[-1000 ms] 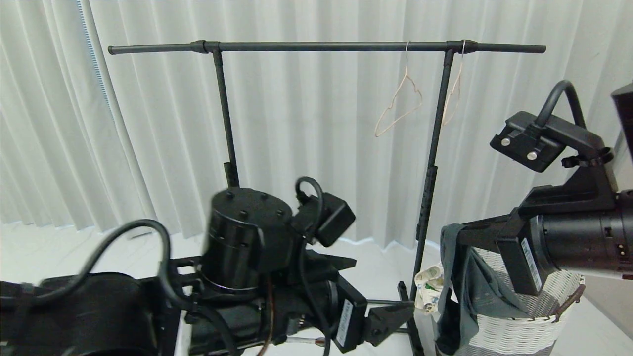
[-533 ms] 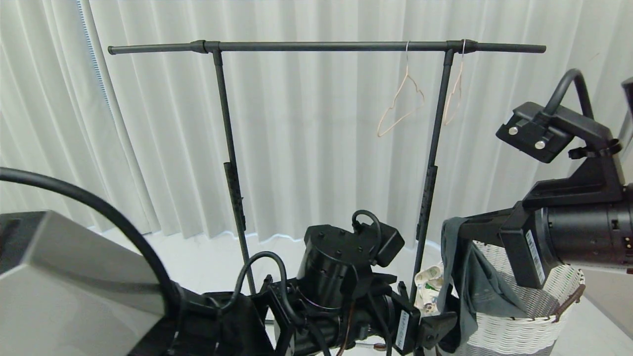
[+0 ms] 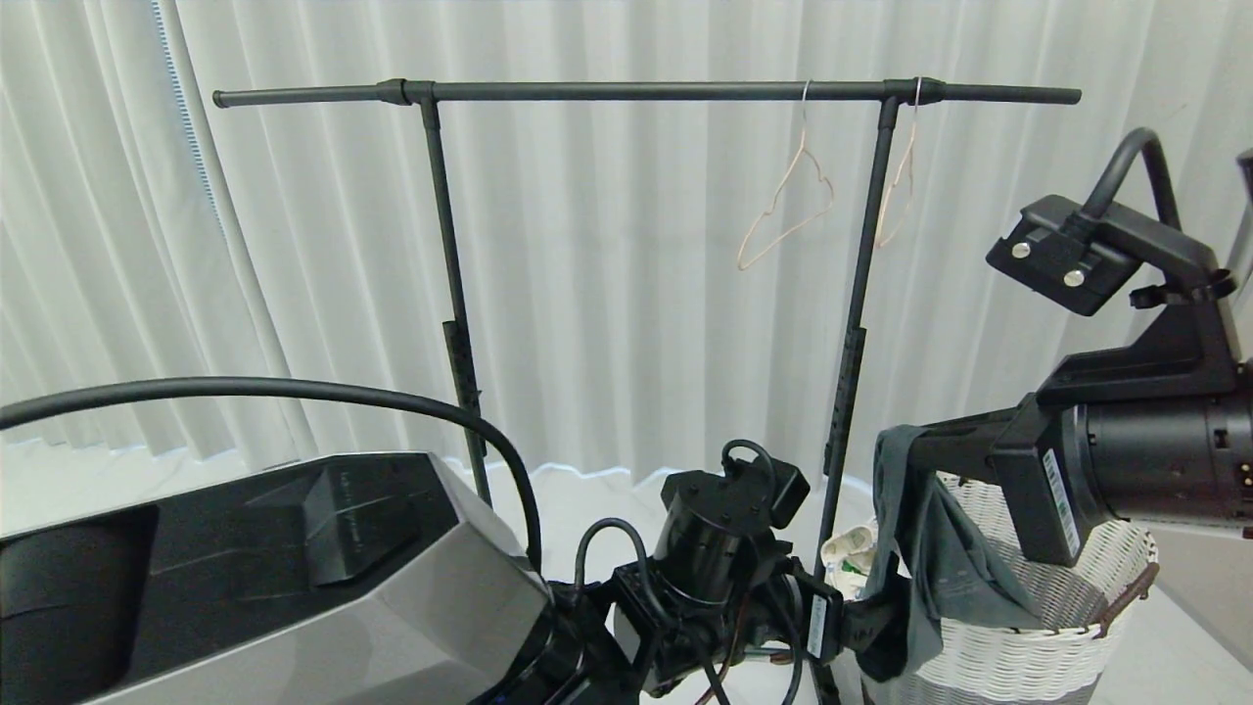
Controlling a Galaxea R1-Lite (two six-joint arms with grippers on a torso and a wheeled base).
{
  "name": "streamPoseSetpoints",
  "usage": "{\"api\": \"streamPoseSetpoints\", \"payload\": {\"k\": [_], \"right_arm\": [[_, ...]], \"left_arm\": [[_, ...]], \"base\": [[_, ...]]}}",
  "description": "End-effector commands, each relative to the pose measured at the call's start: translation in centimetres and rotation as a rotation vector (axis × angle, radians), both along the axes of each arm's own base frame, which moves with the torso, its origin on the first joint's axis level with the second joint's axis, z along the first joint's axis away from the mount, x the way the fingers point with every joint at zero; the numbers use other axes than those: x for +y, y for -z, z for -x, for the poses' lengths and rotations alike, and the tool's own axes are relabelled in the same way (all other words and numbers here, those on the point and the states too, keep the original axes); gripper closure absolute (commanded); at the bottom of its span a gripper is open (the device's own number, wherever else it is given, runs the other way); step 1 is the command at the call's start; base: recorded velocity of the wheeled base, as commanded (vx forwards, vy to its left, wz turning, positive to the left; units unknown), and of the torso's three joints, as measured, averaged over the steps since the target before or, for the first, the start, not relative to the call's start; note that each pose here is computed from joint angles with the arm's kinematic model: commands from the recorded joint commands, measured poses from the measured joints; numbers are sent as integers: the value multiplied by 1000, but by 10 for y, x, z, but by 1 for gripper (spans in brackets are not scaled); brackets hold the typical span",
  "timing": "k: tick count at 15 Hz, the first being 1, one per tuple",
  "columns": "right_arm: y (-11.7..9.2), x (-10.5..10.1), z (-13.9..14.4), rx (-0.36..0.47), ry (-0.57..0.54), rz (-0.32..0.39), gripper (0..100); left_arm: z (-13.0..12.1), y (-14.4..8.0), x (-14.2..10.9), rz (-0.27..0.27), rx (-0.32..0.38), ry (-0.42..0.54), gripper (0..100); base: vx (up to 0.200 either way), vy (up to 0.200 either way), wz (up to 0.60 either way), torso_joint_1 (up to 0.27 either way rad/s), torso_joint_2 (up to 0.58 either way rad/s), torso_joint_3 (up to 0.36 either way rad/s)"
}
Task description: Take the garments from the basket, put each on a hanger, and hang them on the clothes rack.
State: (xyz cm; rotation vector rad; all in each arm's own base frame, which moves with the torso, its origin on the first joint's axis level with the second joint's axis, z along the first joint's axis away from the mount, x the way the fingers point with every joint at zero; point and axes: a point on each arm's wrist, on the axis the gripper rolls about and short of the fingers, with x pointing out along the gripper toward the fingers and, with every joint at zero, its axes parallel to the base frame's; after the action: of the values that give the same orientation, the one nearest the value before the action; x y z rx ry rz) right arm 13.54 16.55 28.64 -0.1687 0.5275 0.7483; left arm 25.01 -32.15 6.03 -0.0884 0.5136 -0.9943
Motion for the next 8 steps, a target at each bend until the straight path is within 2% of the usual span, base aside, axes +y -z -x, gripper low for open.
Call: {"api": "streamPoseSetpoints", "payload": {"k": [1,3,6,7,8], "right_arm": [[0,0,0,-1,0,-2,100],[-1,-1,1,-4,1,-1,100],[-1,-1,1,-2,0,-3,100],[-1,-1,1,-3,1,-2,100],[0,-2,0,-2,8,-1,100]], "left_arm": [[-8,17,-7,-19,15,-8,0],[-9,23,-8,-39,11,-43,0],[-9,24,-7,-42,10,-50,0],[-9,24,-7,-44,10,-51,100],[-7,22,-7,-39,9,-52,100]], "base": [[0,0,0,0,0,0],[0,0,0,0,0,0],[0,0,0,0,0,0],[0,0,0,0,0,0],[0,0,0,0,0,0]]}}
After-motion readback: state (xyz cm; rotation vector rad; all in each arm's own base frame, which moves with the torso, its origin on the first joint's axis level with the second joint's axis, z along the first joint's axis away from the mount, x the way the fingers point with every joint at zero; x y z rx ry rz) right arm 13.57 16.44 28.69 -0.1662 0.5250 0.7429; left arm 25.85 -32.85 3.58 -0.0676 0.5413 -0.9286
